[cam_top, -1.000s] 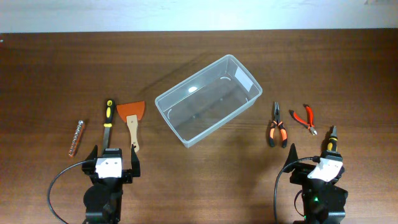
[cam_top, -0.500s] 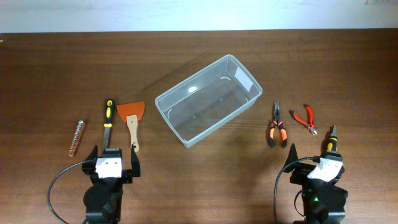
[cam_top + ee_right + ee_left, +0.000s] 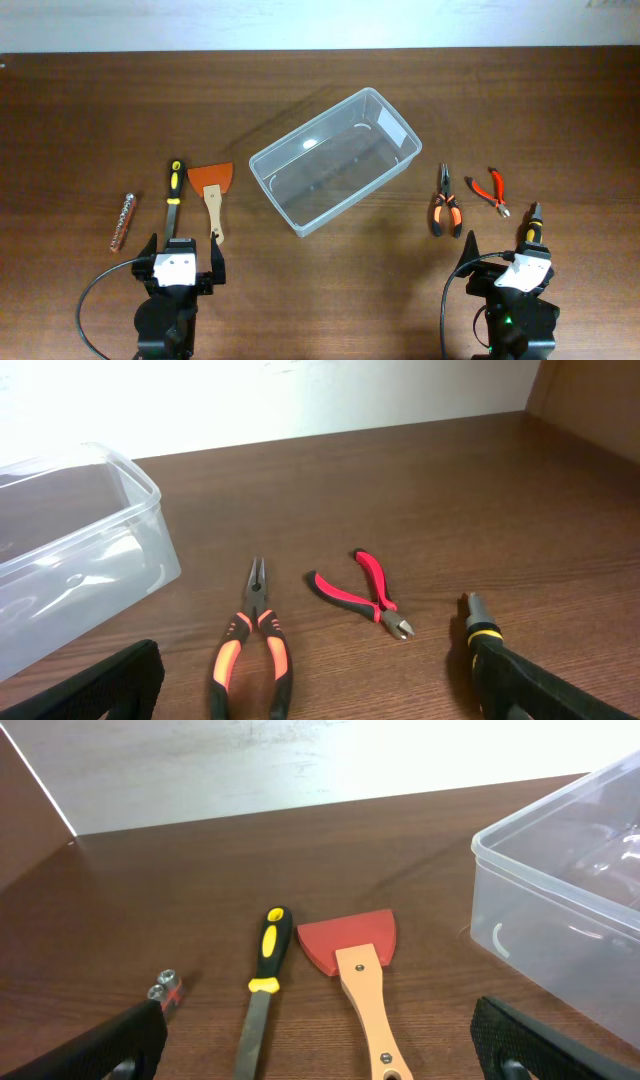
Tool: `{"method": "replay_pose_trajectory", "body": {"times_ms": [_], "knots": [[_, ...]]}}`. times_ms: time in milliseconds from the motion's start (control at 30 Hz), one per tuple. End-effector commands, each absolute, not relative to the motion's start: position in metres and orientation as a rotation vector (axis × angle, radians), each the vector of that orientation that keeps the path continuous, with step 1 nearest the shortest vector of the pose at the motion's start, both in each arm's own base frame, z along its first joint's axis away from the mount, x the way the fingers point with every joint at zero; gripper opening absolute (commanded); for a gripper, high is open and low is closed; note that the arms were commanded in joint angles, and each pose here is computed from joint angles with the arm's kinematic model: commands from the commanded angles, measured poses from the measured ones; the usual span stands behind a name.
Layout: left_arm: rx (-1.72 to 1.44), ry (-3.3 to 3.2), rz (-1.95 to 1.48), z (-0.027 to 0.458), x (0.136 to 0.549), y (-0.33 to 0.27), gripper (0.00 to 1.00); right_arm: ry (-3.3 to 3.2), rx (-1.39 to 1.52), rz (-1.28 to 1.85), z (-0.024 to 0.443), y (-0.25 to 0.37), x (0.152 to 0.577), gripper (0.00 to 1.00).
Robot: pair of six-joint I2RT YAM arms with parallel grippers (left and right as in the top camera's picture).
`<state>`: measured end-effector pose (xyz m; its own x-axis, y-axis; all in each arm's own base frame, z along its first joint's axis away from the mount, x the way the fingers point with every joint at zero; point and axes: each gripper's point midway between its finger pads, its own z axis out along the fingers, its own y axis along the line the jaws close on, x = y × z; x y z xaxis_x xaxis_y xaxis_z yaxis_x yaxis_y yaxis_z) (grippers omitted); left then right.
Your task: Pack container
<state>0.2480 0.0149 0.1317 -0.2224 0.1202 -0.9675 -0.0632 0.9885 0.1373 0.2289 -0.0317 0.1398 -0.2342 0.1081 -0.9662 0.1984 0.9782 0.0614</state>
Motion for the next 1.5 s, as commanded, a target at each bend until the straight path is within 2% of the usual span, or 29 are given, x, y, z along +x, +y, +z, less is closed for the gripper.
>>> {"method": "replay_pose_trajectory", "body": {"times_ms": [0,200,400,567,767,933,1167,1467], "knots": [[0.045,1.782,0.181,0.131,0.248,0.016,0.99,1.802,0.242,-0.103,0.139,-0.036,0.228,0.99],[0.035,1.780,0.507,0.137,0.241,0.054,0.99,1.802,0.242,-0.103,0.139,-0.036,0.228,0.99],[0.022,1.764,0.521,0.141,0.241,0.057,0.99,1.803,0.236,-0.094,0.139,-0.034,0.229,0.99],[0.163,1.721,0.191,0.144,0.251,0.005,0.99,1.813,0.198,0.028,0.138,-0.017,0.231,0.99],[0.439,1.695,-0.147,0.138,0.239,-0.059,0.99,1.820,0.111,0.305,0.141,0.024,0.230,0.99],[0.416,1.629,-0.200,0.178,0.236,-0.064,0.99,1.801,0.002,0.456,0.152,0.051,0.224,0.99],[0.363,1.868,-0.207,0.215,0.235,-0.055,0.99,1.743,0.019,0.406,0.219,0.043,0.222,0.99],[0.380,2.104,-0.241,0.287,0.298,-0.056,0.99,2.165,-0.016,0.334,0.259,0.039,0.258,0.99]]}}
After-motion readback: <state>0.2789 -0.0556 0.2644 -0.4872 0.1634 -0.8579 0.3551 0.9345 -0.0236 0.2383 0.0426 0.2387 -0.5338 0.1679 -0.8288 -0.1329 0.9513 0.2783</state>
